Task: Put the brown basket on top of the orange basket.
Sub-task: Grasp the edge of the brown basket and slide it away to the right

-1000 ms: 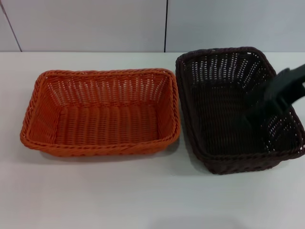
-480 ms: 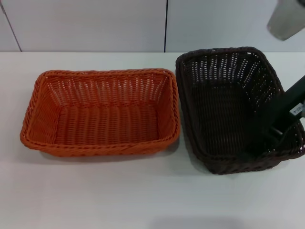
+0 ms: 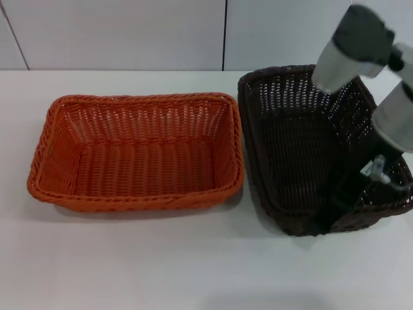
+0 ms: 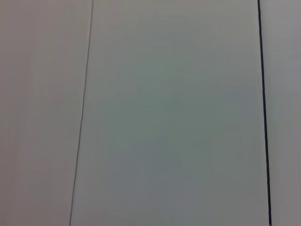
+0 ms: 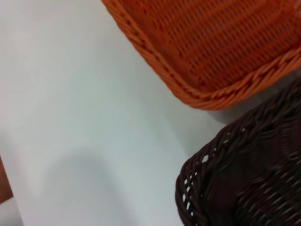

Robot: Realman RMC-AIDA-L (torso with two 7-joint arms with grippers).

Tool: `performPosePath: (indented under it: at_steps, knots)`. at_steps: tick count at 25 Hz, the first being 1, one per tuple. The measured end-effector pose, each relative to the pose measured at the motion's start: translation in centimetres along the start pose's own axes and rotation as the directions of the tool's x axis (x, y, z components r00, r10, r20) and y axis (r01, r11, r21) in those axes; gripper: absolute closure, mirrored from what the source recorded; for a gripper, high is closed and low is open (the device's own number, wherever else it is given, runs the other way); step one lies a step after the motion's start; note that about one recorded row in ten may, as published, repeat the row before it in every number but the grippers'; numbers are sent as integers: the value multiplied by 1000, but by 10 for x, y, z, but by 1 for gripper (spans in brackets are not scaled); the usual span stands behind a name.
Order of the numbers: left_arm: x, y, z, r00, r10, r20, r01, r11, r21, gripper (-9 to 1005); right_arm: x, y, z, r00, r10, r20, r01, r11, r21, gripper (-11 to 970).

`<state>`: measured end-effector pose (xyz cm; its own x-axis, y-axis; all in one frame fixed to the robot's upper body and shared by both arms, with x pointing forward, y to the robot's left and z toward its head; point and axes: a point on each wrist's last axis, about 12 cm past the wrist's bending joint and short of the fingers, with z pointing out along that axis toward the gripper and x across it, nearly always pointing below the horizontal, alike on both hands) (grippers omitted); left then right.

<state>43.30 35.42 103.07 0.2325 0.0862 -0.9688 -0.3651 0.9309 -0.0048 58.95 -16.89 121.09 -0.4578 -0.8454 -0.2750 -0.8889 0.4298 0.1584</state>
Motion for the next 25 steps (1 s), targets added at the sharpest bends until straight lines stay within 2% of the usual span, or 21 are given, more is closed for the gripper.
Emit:
performPosePath:
  at_steps: [3, 12, 20, 25]
  knots:
    - [1, 2, -1, 999, -35, -4, 35, 999, -1, 196, -1, 2, 11, 999, -1, -39, 1, 1000, -4, 130]
    - [2, 2, -3, 999, -29, -12, 29, 1000, 7, 196, 3, -2, 34, 997, 23, -67, -24, 1000, -5, 132]
    - [2, 4, -4, 1000, -24, -16, 24, 1000, 9, 196, 6, 1, 48, 993, -15, -121, 20, 999, 37, 135]
    - [3, 4, -5, 1000, -23, -17, 23, 1000, 8, 196, 5, 3, 49, 991, -16, -130, 21, 999, 42, 295]
